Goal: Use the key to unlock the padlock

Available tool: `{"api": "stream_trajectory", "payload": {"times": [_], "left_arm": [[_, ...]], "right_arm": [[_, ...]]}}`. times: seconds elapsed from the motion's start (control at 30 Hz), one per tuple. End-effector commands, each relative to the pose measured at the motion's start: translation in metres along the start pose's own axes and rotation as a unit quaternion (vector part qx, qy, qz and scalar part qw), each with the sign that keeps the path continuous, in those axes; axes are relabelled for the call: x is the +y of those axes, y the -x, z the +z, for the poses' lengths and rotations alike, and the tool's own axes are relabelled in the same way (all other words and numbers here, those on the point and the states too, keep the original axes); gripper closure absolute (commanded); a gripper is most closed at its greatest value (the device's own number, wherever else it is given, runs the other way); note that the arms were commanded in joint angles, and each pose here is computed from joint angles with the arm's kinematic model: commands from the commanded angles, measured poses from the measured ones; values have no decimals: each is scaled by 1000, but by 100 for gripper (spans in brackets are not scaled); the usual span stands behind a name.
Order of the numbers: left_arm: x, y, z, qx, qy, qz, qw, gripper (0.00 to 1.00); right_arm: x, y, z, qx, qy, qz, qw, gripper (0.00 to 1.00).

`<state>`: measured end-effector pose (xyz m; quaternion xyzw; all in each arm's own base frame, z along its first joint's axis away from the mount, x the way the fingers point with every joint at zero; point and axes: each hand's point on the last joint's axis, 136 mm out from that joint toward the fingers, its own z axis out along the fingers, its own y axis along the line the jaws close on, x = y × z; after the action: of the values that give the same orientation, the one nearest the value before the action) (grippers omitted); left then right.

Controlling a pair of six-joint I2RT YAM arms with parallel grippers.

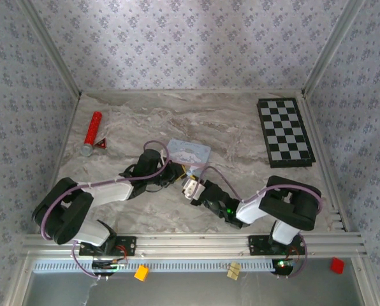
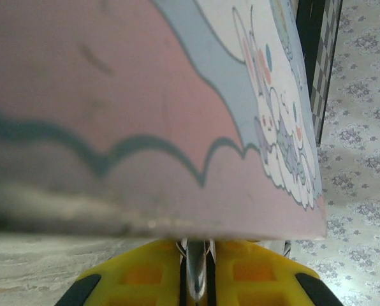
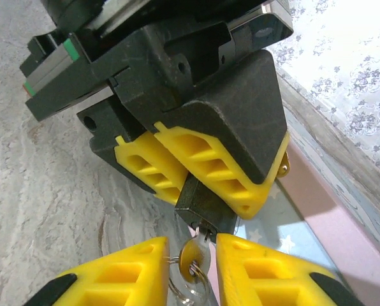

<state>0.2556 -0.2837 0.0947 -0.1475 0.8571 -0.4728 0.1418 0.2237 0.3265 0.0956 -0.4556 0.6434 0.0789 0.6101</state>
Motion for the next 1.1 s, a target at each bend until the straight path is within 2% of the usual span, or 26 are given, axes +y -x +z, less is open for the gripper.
{"api": "stream_trajectory", "payload": {"times": [0.0,0.33,0.6,0.8,1.07], "left_arm": [[-18,6,-7,-11,-29,4,999,100],[-17,6,-8,-12,-30,4,999,100],[-16,5,-7,-11,-30,8,999,100],[-13,6,-7,-16,-26,17,999,98],[-9,9,-2,-25,-32,25,999,93]], "right_arm": [[-5,9,5,-11,-19,7,1000,76],[-9,0,11,8,-38,26,999,82],[-11,5,13,2,-35,86,996,89],[-16,6,16,7,-18,169,985,96],[-12,4,18,21,33,294,955,100]]}}
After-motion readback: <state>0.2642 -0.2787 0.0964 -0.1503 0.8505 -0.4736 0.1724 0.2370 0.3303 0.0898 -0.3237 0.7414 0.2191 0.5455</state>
